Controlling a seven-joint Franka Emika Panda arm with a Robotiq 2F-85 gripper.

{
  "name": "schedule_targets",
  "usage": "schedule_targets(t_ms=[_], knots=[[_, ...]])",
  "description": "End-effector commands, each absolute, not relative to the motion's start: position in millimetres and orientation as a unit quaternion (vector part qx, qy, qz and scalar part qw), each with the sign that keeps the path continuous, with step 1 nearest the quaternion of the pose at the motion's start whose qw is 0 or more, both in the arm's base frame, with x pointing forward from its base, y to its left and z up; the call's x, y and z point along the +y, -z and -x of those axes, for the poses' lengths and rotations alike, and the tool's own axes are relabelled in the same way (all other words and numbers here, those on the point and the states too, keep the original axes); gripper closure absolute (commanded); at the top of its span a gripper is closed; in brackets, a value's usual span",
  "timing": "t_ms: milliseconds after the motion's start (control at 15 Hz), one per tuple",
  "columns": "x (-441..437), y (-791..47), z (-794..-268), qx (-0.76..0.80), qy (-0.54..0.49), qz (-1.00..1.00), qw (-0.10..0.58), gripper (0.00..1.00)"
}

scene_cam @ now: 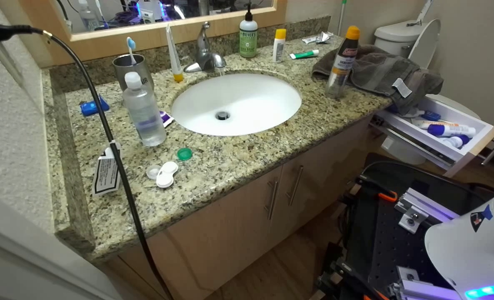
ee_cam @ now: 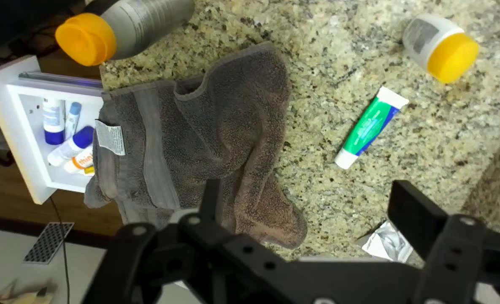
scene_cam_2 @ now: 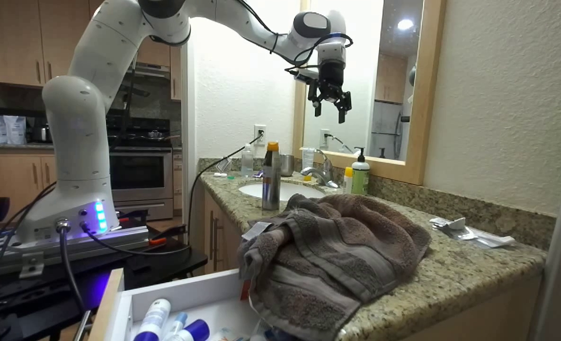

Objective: Move the two bottles with yellow tops forward then use the towel to wipe the counter

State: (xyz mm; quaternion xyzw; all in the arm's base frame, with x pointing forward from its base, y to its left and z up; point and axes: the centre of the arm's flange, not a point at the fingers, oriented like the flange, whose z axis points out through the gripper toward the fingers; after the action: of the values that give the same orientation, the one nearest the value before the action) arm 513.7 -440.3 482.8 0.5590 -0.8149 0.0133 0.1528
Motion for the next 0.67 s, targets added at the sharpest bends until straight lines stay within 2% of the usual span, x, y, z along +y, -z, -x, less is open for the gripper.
schedule_targets(t_ms=[0, 267, 467, 533, 600], knots=[[-417.1, -462.2, -486.8, -0.757, 0.019, -0.63, 0.173, 0.0], [-406.5, -452.8, -455.1, -0.688, 0.024, -0.698, 0.197, 0.0], [-402.6, -450.5, -435.7, -0.642, -0.034, -0.728, 0.237, 0.0], [-403.3, -452.2, -435.9, -0.648, -0.066, -0.719, 0.242, 0.0], [-420.7, -457.4, -466.8, -0.659, -0.027, -0.712, 0.239, 0.0]])
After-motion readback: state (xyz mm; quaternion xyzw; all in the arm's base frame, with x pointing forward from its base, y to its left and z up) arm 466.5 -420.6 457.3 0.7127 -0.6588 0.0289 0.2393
